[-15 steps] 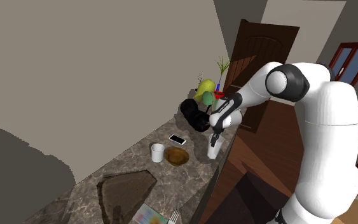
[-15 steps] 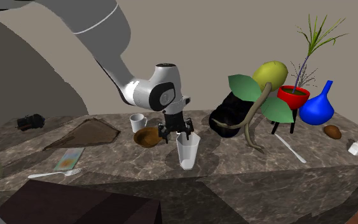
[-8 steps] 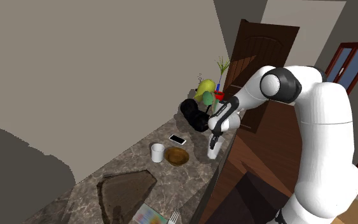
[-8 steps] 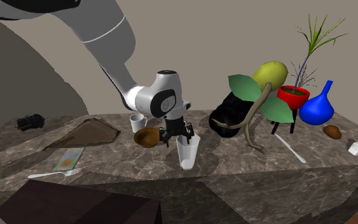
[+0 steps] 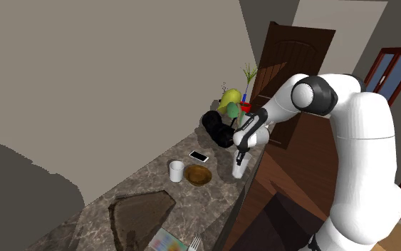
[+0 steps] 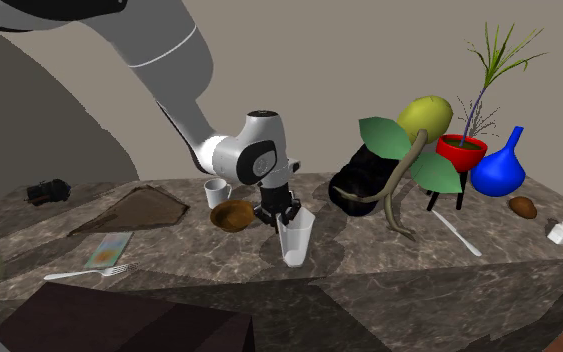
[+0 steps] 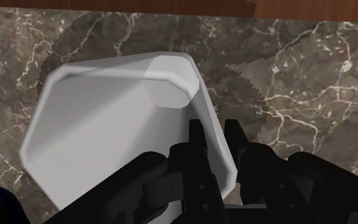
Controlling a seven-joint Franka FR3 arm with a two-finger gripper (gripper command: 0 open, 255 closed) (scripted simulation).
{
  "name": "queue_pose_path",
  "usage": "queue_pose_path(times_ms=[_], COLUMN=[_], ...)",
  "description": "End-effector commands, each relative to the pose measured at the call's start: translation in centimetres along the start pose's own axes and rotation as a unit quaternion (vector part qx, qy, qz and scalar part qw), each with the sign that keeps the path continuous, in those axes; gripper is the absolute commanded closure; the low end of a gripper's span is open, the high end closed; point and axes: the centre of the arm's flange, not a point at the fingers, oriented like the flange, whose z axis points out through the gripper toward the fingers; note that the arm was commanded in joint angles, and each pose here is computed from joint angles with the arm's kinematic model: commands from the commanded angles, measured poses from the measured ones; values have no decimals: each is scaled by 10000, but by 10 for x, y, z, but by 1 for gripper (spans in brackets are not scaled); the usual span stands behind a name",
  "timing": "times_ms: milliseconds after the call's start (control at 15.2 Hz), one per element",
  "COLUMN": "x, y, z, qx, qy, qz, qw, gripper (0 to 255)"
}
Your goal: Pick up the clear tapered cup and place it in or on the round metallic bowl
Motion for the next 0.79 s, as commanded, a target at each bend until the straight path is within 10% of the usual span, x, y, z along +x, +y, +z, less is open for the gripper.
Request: queue_pose_path(times_ms=[0,726], x=[0,0], y=[0,3], z=[0,-31], qx=[1,1], qy=[-1,-1], qz=[0,0], qw=[10000,10000], gripper=[255,255])
